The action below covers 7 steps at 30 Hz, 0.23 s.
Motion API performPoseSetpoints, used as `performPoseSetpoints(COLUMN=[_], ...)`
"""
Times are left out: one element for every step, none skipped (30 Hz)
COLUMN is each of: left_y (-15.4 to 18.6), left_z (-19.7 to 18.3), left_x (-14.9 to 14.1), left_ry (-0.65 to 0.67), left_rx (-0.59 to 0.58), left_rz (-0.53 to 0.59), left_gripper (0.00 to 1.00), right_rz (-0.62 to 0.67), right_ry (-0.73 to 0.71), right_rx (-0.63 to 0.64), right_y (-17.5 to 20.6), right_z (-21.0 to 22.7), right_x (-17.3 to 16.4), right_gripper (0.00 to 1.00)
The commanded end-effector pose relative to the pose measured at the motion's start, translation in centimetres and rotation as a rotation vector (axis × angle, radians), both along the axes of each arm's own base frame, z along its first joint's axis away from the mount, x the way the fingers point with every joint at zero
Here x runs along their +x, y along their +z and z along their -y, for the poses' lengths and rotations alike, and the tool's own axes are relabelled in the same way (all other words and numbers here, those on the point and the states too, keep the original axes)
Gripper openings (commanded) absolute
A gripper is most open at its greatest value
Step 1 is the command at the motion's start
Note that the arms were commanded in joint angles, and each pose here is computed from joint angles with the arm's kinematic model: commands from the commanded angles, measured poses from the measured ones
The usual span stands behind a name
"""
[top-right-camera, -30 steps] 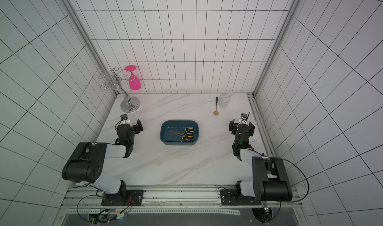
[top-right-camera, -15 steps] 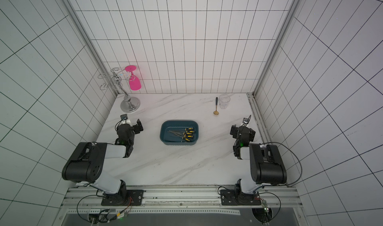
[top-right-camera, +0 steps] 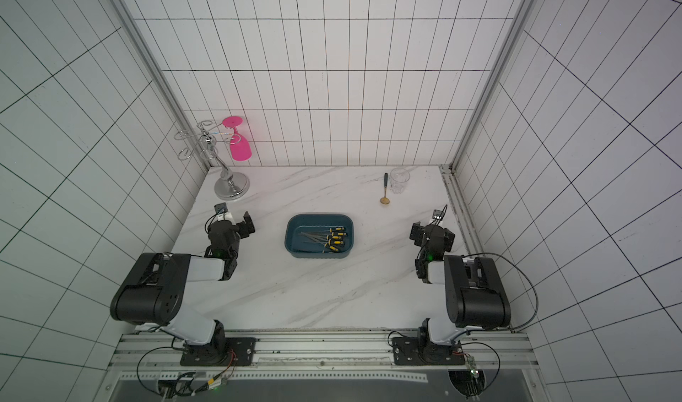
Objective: Put the file tool into the storage box
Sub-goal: Reset both arms
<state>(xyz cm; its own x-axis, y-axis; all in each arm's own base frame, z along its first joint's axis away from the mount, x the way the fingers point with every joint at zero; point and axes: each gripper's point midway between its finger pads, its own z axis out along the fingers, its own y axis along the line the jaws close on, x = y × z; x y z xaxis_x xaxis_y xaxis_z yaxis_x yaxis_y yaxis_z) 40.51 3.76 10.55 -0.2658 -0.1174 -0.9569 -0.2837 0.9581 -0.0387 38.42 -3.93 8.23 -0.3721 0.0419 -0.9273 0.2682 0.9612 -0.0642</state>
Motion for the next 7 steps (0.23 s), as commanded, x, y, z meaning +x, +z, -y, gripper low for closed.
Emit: performPoseSetpoints(left_y=[1.15,1.13,1.18,1.13,1.14,1.13,1.12], left_z=[-0.01,0.01,-0.03,-0.01,0.00,-0.05,-0.04], left_x=[0.44,0.44,0.46,0.44,0.44,0.43,0.43], left_ry=[-0.003,-0.004,-0.003,-0.004,-0.004,-0.003,-0.003], left_rx=[-0.005,-0.005,-0.005,-0.005,-0.005,-0.005,-0.005], left_rz=[0.029,0.028,0.030,0.029,0.029,0.028,0.028], left_gripper=[0.98,0.98,0.98,0.98,0.98,0.98,0.98], right_rz=[0.041,0.041,0.038,0.039,0.041,0.041,0.043], right_ry=[-0.001,-0.001,0.000,0.000,0.001,0.001,0.001], right_rx=[0.009,0.011,0.013,0.013,0.013,0.012,0.013], right_y=[1.47,1.50,1.43,1.46,1.49,1.52,1.52], right_z=[0.06,0.04,0.04,0.01,0.00,0.00,0.00], right_x=[1.05,1.07,1.12,1.11,1.08,1.06,1.04], right_gripper=[0.99,0.99,0.99,0.99,0.99,0.99,0.99])
